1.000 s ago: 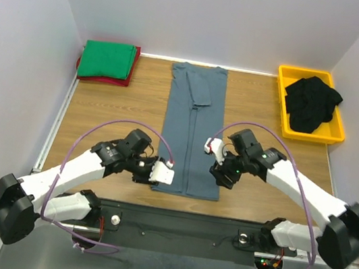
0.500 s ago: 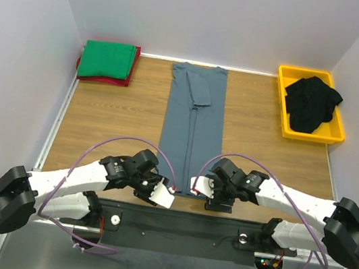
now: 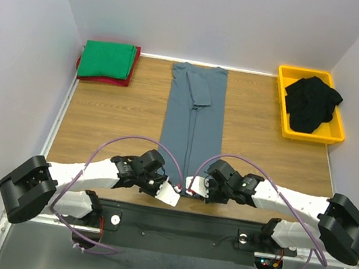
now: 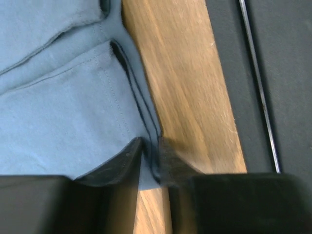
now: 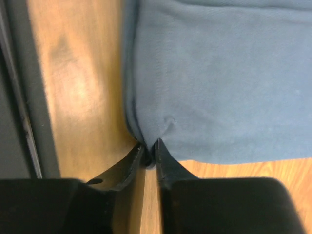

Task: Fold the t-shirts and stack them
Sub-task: Fold the tshirt

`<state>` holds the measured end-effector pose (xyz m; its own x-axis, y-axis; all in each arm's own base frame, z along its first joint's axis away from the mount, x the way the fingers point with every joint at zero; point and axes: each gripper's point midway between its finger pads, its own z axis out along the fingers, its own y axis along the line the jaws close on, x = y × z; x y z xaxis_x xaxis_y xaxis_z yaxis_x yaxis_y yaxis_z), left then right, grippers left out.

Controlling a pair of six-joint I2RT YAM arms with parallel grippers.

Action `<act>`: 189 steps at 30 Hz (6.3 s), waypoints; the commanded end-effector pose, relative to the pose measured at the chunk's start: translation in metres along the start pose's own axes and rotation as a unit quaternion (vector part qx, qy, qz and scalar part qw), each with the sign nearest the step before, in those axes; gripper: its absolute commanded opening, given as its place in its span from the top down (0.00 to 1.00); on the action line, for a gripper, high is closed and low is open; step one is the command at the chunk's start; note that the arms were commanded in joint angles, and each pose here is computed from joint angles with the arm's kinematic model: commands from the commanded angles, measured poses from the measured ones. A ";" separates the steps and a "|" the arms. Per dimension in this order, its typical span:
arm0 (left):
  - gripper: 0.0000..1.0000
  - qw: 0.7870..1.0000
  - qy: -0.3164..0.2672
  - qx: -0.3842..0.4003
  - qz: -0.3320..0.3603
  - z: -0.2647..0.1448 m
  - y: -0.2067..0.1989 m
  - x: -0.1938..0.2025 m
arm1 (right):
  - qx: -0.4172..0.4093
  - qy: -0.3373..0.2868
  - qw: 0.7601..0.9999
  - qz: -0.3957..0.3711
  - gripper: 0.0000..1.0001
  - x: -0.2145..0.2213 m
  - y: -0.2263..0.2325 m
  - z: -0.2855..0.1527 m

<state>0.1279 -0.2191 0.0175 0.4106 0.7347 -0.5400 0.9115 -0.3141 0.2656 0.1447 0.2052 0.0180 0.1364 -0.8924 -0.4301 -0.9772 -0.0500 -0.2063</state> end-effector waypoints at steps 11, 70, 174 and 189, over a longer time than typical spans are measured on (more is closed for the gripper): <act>1.00 0.999 -0.042 -0.014 -0.012 -0.031 0.014 -0.037 | 0.056 0.006 0.998 0.039 0.99 -0.008 -0.026 -0.025; 0.91 0.966 0.026 -0.251 0.054 -0.062 0.332 0.094 | 0.190 0.008 0.981 0.027 0.91 0.034 -0.352 -0.008; 1.00 0.995 -0.030 -0.018 -0.090 -0.078 0.072 -0.023 | 0.040 -0.030 0.991 0.122 0.99 -0.018 -0.077 -0.083; 1.00 0.987 -0.121 0.045 -0.093 -0.141 0.022 -0.097 | -0.050 -0.064 0.982 0.170 0.99 -0.044 -0.021 -0.154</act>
<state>0.1189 -0.2133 0.1593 0.2696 0.6436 -0.7163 0.9575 -0.2581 0.1285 0.1435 0.1735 0.1494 -0.1518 -0.8308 -0.5355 -0.9857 0.1677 0.0193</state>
